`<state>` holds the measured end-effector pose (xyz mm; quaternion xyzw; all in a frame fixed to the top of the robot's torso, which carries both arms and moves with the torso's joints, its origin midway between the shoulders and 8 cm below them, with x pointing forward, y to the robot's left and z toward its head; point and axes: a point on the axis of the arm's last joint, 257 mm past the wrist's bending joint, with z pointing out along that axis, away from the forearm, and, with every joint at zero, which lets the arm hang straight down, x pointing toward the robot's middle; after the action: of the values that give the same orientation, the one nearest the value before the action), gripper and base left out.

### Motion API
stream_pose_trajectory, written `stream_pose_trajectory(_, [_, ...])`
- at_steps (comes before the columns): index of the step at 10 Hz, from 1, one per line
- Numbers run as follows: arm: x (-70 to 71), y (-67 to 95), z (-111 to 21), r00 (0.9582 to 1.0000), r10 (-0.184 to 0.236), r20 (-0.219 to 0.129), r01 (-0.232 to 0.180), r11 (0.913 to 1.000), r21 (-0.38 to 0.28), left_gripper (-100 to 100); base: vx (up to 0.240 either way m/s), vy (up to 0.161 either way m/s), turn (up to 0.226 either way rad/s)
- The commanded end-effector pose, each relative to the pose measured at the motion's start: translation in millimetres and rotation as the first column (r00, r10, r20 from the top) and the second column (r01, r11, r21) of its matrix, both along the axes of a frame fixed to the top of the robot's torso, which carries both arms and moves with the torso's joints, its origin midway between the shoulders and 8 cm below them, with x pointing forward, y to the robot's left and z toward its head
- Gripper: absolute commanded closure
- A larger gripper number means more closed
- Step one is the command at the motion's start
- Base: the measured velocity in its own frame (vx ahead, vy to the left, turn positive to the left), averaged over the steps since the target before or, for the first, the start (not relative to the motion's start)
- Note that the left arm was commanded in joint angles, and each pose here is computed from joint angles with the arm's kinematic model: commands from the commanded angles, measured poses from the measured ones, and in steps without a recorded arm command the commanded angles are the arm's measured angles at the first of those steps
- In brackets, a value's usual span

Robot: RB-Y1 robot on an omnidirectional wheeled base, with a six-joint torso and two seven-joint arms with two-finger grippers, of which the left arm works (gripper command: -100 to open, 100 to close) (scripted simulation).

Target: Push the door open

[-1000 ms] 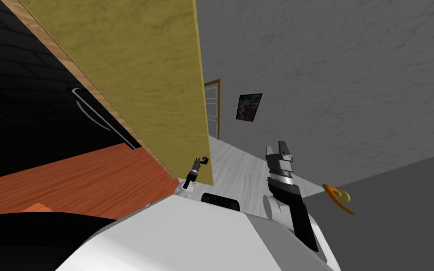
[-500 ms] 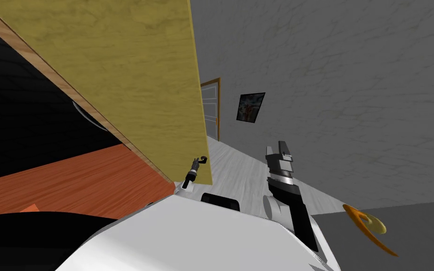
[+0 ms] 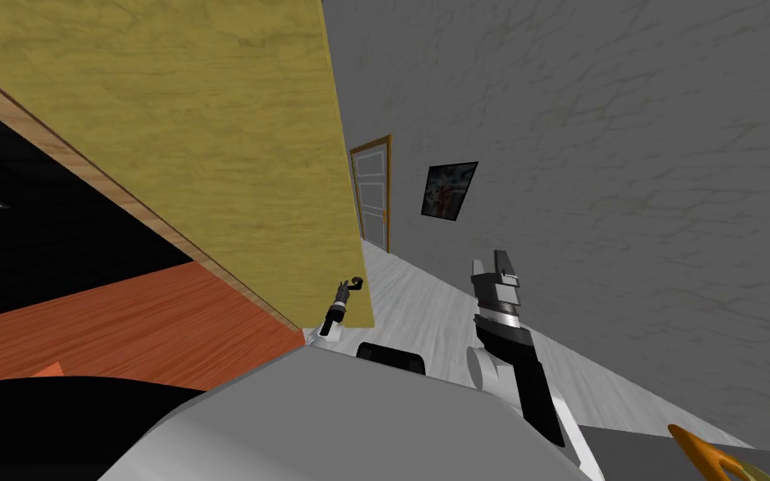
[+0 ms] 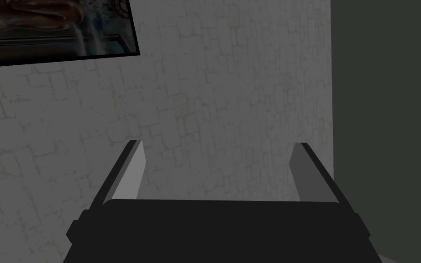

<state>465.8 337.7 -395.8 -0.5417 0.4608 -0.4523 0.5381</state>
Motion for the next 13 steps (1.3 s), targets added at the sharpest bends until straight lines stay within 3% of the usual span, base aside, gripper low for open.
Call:
stream_pose_trajectory(1, [2.0, 14.1, 4.6, 0.9994, 0.032, 0.012, -0.032, 0.9995, 0.003, 100, 0.187, -0.049, 0.066])
stream_pose_trajectory(5, [-4.9, 40.5, 4.6, 0.9947, 0.102, 0.012, -0.102, 0.9948, 0.001, 100, 0.198, -0.098, 0.079])
stream_pose_trajectory(13, [-18.0, 78.5, 4.4, 0.9789, 0.204, 0.012, -0.204, 0.979, -0.004, 100, 0.189, -0.068, 0.056])
